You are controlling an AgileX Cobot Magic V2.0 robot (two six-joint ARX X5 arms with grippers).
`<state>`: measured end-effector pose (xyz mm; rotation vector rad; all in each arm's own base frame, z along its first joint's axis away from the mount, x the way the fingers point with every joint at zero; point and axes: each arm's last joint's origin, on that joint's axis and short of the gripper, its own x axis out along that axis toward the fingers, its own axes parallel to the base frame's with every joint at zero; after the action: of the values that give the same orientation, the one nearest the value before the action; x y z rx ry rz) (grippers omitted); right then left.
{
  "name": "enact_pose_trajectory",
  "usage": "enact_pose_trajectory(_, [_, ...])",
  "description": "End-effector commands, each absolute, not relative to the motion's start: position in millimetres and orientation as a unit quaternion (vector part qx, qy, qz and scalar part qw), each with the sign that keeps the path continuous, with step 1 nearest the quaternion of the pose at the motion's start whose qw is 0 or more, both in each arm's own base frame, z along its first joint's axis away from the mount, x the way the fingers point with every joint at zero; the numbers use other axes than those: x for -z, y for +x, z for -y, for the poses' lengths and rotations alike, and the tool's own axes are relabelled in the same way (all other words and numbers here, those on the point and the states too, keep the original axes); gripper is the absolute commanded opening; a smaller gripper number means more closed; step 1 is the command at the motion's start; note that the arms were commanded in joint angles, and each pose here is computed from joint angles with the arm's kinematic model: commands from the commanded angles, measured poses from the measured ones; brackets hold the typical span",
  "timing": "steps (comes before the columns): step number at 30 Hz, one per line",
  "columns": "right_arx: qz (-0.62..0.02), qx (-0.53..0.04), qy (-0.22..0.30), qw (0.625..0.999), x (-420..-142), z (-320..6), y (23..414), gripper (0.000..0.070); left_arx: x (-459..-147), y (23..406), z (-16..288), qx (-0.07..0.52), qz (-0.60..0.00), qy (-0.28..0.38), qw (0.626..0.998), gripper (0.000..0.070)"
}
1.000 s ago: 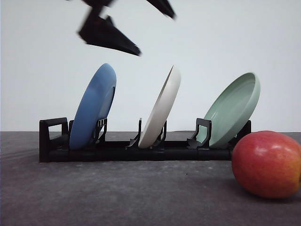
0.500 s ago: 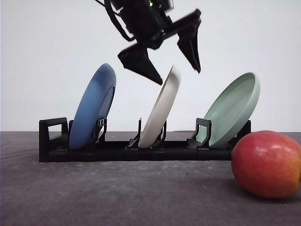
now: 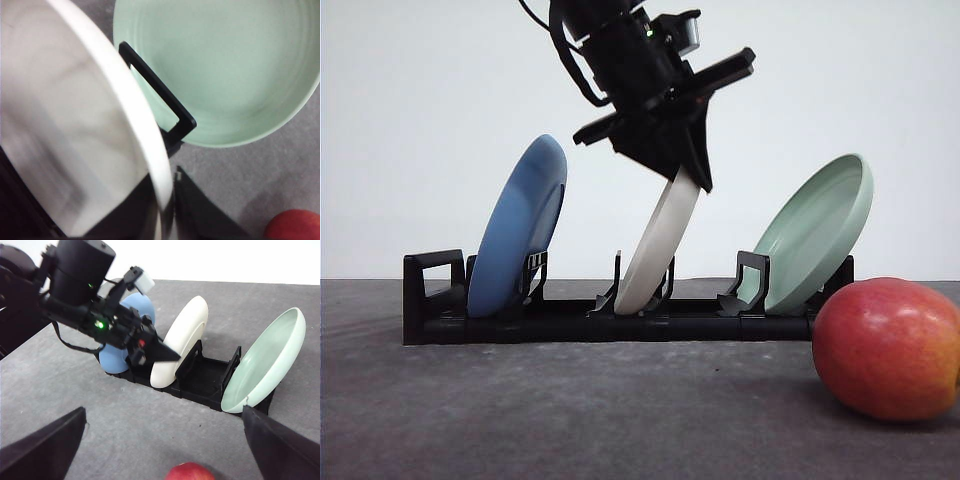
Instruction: Place pomegranate in white plate
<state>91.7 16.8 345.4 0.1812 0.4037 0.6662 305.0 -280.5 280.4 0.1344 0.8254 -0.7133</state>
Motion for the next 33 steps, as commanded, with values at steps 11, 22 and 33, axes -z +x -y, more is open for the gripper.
enact_pose_trajectory(11, [-0.189,-0.325,0.090,0.922,-350,-17,91,0.0636,-300,303,288,0.354,-0.381,0.076,0.851,0.0000])
enact_pose_trajectory(22, [-0.189,-0.325,0.090,0.922,-350,-17,91,0.0636,-334,287,284,0.374,-0.339,0.070,0.861,0.0000])
enact_pose_trajectory(33, [-0.189,-0.325,0.090,0.922,-350,-17,91,0.0636,-392,217,266,0.436,-0.298,0.116,0.841,0.0000])
